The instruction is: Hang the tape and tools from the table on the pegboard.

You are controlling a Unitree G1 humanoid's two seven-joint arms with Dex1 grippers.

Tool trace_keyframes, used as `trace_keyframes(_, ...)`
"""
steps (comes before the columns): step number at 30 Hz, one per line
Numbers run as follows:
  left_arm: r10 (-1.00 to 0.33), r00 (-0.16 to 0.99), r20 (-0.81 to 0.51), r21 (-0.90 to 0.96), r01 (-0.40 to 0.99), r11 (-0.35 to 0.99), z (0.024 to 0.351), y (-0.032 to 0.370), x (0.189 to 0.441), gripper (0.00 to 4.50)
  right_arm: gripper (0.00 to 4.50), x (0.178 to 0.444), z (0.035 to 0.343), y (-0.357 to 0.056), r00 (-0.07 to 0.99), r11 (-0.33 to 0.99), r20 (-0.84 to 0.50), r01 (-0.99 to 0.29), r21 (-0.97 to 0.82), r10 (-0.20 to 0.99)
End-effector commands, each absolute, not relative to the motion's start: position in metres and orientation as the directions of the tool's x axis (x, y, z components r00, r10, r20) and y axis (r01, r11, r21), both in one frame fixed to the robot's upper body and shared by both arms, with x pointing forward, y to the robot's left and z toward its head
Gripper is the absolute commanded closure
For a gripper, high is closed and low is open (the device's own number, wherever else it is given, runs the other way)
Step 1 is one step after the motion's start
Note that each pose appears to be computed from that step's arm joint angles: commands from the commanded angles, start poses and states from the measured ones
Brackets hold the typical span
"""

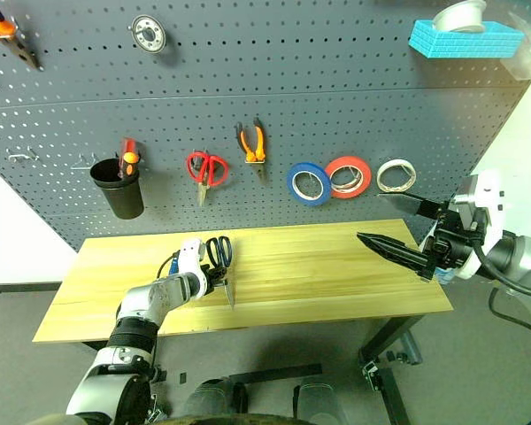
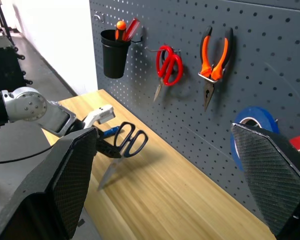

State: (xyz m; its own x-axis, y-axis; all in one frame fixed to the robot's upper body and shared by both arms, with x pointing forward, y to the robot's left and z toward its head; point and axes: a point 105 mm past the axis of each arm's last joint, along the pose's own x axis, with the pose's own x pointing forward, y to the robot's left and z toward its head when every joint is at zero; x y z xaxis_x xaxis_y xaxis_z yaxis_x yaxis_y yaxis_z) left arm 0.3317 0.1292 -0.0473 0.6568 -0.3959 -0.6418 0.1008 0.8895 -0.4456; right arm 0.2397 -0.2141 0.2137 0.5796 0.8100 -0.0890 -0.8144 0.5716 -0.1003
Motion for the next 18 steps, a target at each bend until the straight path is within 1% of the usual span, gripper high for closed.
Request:
trace_keyframes(1, -0.381, 0.663, -0.644, -0.459, 0.063, 0.886, -0.046, 0.138, 0.336, 4.49, 0.00, 0.237, 0.224, -0.214, 0.588, 0.575, -0.062, -0.805, -0.149, 0.807)
trace_keyframes(4, -0.346, 0.663, -0.664, -0.449, 0.017, 0.893, -0.051, 0.146, 0.336, 4.49, 0.00, 0.237, 0.222, -0.214, 0.592, 0.579, -0.066, -0.802, -0.147, 0.804)
trace_keyframes(7, -0.347, 0.650, -0.677, -0.448, 0.010, 0.894, -0.054, 0.147, 0.335, 4.49, 0.00, 0.237, 0.221, -0.214, 0.592, 0.580, -0.068, -0.802, -0.146, 0.803)
trace_keyframes(9, -0.338, 0.648, -0.682, -0.438, 0.007, 0.899, -0.056, 0.149, 0.335, 3.78, 0.00, 0.237, 0.220, -0.214, 0.593, 0.580, -0.071, -0.802, -0.145, 0.802)
trace_keyframes(10, -0.344, 0.644, -0.683, -0.438, 0.016, 0.899, -0.056, 0.148, 0.335, 3.58, 0.00, 0.237, 0.220, -0.214, 0.593, 0.580, -0.072, -0.802, -0.144, 0.802)
trace_keyframes(12, -0.337, 0.647, -0.684, -0.432, 0.013, 0.902, -0.056, 0.149, 0.335, 2.93, 0.00, 0.237, 0.219, -0.214, 0.594, 0.580, -0.074, -0.802, -0.144, 0.801)
trace_keyframes(16, -0.310, 0.654, -0.690, -0.416, -0.008, 0.909, -0.057, 0.152, 0.336, 1.56, 0.00, 0.237, 0.219, -0.214, 0.594, 0.581, -0.076, -0.801, -0.144, 0.801)
trace_keyframes(17, -0.306, 0.654, -0.692, -0.411, -0.009, 0.911, -0.057, 0.153, 0.336, 1.28, 0.00, 0.237, 0.219, -0.214, 0.595, 0.581, -0.077, -0.801, -0.143, 0.800)
trace_keyframes(18, -0.308, 0.655, -0.690, -0.412, -0.006, 0.911, -0.056, 0.153, 0.336, 1.28, 0.00, 0.237, 0.218, -0.214, 0.596, 0.582, -0.078, -0.800, -0.143, 0.799)
